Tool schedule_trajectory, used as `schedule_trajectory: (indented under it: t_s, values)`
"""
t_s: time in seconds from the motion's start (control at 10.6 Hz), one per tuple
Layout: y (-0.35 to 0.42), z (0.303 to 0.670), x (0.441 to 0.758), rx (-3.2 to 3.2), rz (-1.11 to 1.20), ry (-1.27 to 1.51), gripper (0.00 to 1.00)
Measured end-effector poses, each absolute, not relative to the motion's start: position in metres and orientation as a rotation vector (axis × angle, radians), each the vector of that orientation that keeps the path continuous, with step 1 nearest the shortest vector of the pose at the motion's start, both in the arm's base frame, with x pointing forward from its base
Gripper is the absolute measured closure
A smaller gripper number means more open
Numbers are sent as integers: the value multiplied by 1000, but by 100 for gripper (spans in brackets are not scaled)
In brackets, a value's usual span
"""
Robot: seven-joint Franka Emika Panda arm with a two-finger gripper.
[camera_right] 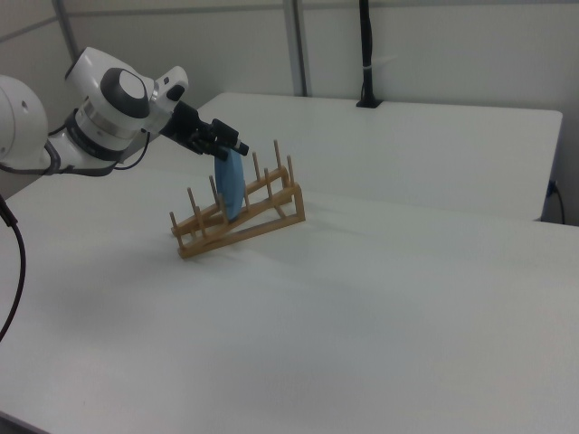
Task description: Place plate in plate rack
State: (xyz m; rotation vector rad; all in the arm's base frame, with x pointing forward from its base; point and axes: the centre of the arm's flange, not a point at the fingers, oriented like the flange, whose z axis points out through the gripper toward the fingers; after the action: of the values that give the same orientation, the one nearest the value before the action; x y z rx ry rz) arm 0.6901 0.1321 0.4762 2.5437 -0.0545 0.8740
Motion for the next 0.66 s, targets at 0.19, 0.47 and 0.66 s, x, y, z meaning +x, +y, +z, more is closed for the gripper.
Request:
schedule_trajectory:
  t_s: [0.19,0.47,0.66]
  values:
    - [136,478,690,2546,883,-58,0]
    - [143,485,686,2614,882,-158,0]
    - [146,496,682,2691,826,-279,0]
